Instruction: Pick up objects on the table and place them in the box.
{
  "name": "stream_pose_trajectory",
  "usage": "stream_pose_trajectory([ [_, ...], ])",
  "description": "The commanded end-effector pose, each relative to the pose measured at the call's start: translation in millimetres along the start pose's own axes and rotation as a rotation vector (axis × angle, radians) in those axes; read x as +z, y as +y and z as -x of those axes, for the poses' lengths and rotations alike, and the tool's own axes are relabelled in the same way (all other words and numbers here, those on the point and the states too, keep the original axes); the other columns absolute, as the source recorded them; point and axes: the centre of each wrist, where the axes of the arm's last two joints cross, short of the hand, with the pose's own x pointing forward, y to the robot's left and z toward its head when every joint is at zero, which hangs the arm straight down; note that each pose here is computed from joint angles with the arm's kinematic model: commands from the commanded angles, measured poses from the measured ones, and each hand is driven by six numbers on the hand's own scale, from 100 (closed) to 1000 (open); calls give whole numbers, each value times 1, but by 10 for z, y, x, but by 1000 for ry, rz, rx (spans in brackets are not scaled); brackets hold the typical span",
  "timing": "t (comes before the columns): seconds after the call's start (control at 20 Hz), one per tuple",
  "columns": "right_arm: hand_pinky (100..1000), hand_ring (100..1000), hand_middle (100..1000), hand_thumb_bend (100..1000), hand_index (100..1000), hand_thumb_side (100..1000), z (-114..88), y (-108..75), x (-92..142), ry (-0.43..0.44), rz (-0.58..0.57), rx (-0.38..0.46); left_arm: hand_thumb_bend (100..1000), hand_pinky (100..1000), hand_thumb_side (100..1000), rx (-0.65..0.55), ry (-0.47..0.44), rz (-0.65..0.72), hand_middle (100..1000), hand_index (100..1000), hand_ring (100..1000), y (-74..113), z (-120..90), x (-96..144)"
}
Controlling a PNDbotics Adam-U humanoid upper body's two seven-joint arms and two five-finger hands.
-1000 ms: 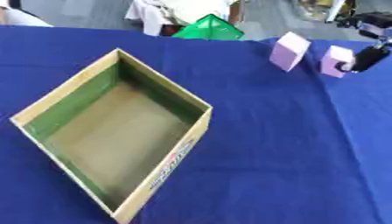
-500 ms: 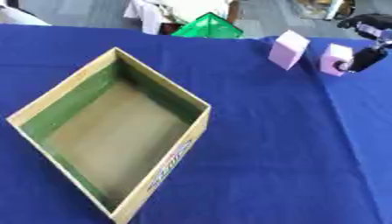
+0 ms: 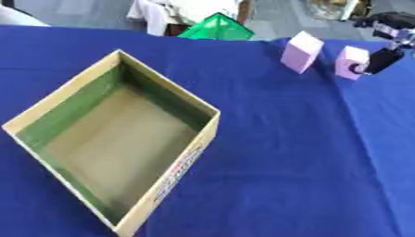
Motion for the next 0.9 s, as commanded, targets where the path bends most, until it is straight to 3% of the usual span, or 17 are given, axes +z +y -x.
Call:
stream_pose_trajectory([
  [0.05,822,843,933,385,1000,234,64,-161,48,33,25,23,532,801,976,-5,-33,26,602,873,618,11,-71,-83],
  [0.6,801,823,924,362,1000,253,86,-218,75,46,58,11,538,801,968,-14,-46,22,606,876,620,35,-79,-101],
  [0.9,799,812,919,336,1000,258,110,-270,113,32,83,-14,539,802,965,-101,-106,-55,604,880,619,240,-106,-161],
])
